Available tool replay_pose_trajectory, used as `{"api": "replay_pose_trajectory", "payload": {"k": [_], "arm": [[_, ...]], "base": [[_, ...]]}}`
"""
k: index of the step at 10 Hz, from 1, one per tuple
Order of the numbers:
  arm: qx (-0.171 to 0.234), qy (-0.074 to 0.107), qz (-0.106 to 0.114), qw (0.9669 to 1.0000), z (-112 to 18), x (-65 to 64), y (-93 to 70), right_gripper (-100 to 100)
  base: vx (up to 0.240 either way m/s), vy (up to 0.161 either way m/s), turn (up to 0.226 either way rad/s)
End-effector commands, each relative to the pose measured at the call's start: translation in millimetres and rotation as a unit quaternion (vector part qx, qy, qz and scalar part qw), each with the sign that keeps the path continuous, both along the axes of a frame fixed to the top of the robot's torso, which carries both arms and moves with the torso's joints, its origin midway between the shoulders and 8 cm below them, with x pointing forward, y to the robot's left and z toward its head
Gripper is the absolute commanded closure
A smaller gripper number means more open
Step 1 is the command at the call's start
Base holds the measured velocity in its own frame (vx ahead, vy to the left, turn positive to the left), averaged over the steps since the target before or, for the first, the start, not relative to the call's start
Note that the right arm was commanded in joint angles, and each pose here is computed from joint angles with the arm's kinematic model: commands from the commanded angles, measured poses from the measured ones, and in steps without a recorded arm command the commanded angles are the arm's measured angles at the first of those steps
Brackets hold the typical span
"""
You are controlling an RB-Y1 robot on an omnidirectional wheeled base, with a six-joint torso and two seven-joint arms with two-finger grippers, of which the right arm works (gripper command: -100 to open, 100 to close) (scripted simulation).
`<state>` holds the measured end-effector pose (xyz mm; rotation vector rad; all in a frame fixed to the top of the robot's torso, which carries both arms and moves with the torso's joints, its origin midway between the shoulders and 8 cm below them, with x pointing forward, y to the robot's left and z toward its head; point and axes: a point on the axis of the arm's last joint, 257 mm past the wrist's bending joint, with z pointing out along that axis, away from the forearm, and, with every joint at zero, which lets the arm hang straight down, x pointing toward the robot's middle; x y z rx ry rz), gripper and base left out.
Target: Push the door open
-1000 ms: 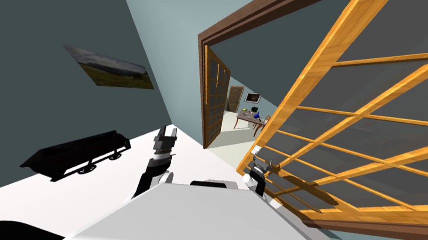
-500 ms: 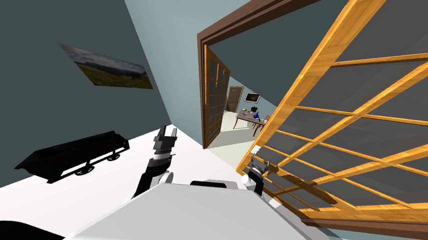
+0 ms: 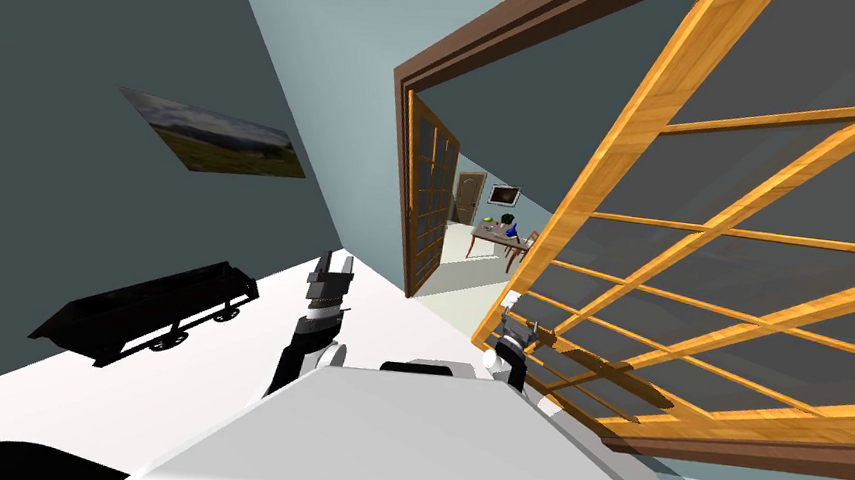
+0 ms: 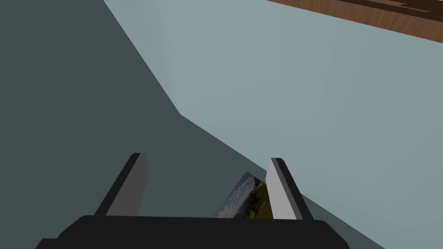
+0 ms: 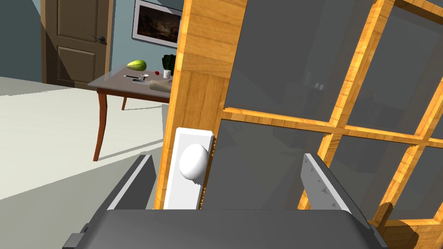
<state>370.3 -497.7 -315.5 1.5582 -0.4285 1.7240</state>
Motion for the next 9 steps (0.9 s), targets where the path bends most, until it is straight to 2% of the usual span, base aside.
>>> {"api": "replay_pose_trajectory", "payload": {"k": [1, 3, 4, 9], "arm": [[0.0, 0.0, 0.0, 1.0, 0.0, 0.0, 0.0, -100], [0.0, 0.0, 0.0, 1.0, 0.0, 0.0, 0.0, -100], [0.02, -0.001, 0.014, 0.9997, -11.7, 1.2, 11.3, -100], [0.02, -0.001, 0.014, 0.9997, -11.7, 1.2, 11.3, -100]], "base": [[-0.005, 0.005, 0.017], [0.002, -0.003, -0.008], [0.011, -0.012, -0.036], [0.001, -0.002, -0.005]]}}
